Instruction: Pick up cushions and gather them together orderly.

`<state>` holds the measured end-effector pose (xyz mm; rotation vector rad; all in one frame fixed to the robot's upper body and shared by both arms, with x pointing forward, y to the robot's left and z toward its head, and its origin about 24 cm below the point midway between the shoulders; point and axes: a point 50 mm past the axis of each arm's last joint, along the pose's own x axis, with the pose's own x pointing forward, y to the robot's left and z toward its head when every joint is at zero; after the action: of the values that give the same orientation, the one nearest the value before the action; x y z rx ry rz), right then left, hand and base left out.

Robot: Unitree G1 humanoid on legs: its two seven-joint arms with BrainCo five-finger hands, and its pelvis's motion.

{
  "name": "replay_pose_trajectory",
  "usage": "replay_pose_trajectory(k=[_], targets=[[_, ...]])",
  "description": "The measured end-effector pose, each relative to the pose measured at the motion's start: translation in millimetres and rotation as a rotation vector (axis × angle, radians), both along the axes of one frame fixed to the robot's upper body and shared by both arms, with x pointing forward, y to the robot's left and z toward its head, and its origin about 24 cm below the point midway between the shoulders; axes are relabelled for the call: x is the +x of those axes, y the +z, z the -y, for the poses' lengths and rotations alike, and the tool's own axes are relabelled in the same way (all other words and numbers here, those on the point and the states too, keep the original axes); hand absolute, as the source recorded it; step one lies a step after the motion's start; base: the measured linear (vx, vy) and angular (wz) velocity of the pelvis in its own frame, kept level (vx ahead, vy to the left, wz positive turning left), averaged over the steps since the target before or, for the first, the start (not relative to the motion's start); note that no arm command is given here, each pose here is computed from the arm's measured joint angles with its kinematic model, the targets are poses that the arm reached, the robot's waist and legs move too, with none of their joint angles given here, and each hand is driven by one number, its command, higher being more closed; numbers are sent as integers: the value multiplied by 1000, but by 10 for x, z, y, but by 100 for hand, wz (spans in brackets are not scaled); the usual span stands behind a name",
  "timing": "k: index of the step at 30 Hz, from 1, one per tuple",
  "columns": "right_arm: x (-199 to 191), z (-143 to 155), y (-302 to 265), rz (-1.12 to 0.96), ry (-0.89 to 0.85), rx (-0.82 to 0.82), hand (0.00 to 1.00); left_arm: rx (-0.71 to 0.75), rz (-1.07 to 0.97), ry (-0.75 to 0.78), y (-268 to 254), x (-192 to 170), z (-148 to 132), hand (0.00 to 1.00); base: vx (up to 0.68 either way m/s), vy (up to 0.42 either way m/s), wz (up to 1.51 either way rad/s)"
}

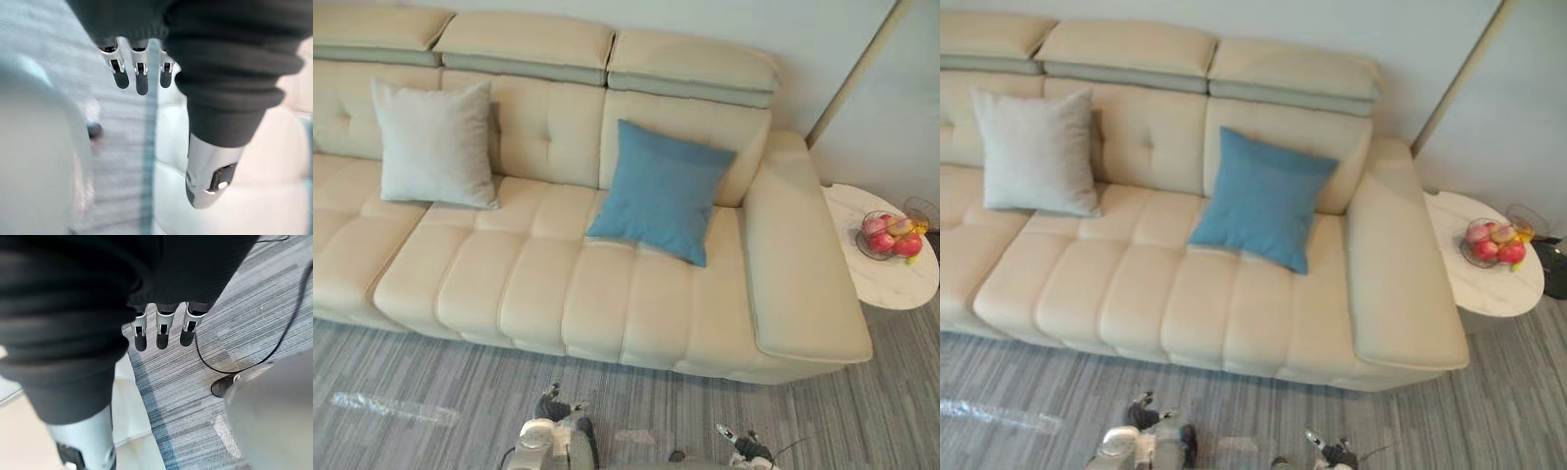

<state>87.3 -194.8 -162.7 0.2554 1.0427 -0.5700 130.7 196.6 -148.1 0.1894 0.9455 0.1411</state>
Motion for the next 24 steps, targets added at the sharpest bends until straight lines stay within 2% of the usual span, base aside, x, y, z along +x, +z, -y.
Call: replay_pose_trajectory(k=[21,22,24], targets=[[25,62,-9,-22,15,-3,0,33,-77,-54,-74,-153,-10,0,65,-17,-2],[93,170,21,-16,35,-37,0,39,-80,-91,-73,-122,11,0,-73,-6,-1],[93,189,24,-17,34,-42,0,36,-81,-92,-75,-122,21,0,-125,14,2]])
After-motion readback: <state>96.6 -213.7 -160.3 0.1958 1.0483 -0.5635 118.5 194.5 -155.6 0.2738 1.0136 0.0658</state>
